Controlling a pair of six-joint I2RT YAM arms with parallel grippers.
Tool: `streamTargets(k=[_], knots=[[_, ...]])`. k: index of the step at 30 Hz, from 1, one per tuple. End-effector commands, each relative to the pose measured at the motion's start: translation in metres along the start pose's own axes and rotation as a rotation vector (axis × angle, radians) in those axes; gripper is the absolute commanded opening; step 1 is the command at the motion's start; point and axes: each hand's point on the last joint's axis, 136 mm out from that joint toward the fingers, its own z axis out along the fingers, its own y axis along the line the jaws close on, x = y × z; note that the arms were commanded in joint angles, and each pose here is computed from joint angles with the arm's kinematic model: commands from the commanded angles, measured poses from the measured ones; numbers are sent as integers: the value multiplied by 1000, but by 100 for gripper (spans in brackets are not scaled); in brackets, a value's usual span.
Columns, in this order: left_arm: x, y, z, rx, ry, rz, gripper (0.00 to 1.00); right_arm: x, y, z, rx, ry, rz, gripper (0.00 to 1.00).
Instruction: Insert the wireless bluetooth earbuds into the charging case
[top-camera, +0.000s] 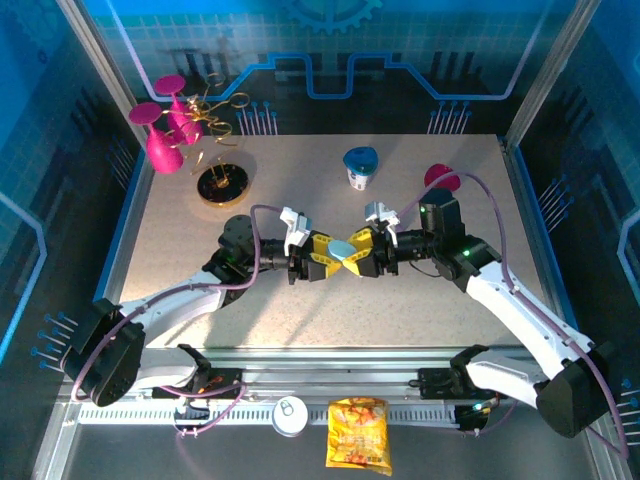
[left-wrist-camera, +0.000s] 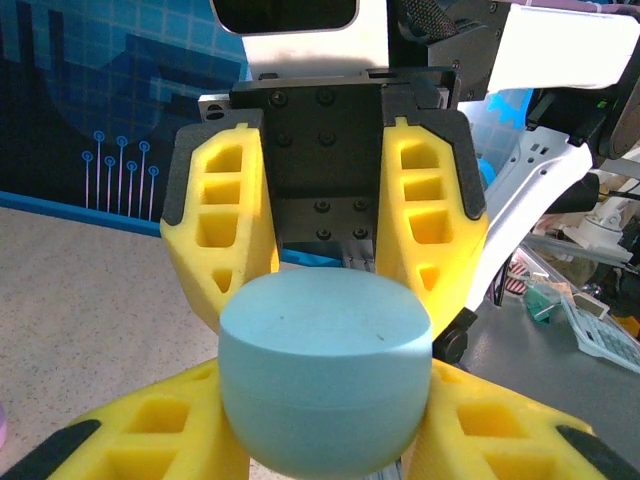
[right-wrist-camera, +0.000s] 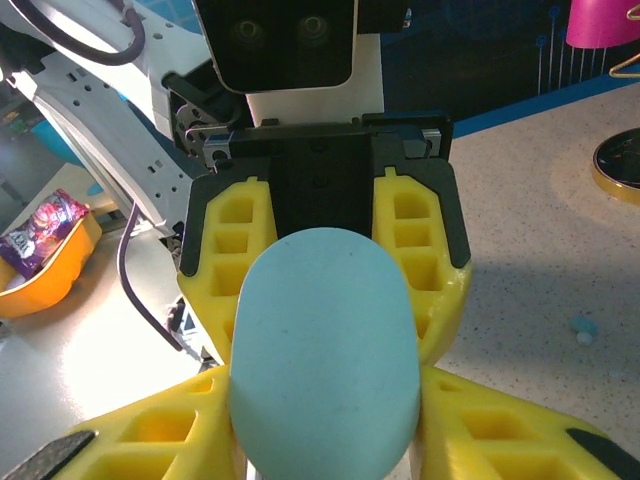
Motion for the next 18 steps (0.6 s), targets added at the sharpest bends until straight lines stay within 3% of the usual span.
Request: streamTargets(k=[1,6,18], knots=[[-10,-9,-2,30,-28,96,33,-6,4,-3,20,-2,-22,45],[-7,-9,-2,29,-26,110,33,-5,-1,-4,56,-3,-20,65],[-1,-12,-5,31,-13,132,34,-12,-11,-11,134,-40,-26,79]])
